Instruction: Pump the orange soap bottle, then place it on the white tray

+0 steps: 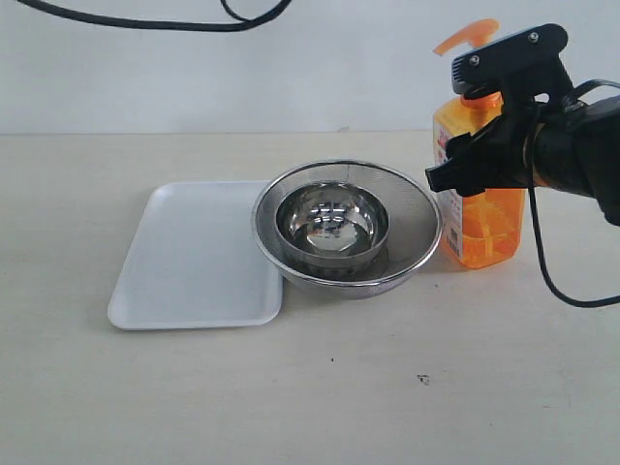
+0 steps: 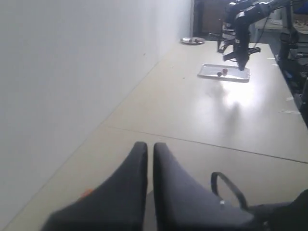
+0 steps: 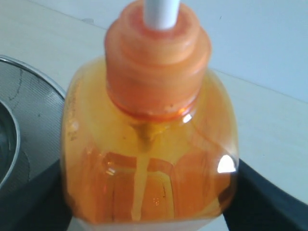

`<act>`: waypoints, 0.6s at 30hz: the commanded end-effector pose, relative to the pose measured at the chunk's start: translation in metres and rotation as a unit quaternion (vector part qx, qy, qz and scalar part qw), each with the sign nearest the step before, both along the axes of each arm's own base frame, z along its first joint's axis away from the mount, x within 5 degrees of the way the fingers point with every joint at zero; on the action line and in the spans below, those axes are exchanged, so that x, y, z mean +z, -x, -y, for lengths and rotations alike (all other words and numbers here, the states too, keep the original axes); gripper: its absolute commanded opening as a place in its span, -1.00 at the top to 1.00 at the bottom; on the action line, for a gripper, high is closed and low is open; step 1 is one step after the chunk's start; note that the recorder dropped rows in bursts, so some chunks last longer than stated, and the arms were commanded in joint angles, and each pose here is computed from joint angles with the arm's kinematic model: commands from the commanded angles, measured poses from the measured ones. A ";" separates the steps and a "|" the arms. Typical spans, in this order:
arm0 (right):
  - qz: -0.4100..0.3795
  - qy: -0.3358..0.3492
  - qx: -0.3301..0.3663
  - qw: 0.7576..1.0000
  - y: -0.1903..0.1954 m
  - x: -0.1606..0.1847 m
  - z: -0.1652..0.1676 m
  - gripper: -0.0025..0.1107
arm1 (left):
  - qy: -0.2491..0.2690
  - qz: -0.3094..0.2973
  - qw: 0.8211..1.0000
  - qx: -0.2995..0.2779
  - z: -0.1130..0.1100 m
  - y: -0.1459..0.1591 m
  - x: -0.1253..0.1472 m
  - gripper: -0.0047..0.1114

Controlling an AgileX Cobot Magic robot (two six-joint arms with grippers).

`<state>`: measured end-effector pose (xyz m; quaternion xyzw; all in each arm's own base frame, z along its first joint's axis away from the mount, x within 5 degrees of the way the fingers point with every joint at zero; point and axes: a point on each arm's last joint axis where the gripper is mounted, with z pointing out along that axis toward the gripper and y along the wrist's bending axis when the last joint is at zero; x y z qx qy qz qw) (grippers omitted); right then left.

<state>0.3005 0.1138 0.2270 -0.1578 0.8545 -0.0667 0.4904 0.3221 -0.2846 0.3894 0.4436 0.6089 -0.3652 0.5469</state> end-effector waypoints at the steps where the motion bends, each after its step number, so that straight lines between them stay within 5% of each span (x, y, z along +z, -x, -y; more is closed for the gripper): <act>1: -0.012 0.008 0.012 1.000 0.002 -0.005 -0.001 0.96 | -0.033 -0.030 0.994 0.104 -0.030 -0.012 -0.034 0.84; 7: -0.019 0.001 0.025 1.000 0.003 -0.006 -0.003 0.96 | -0.148 -0.060 0.951 0.265 -0.066 -0.022 -0.120 0.84; 18: -0.019 0.001 0.025 1.000 0.003 -0.006 -0.003 0.96 | -0.175 -0.134 0.946 0.237 -0.064 -0.037 -0.173 0.84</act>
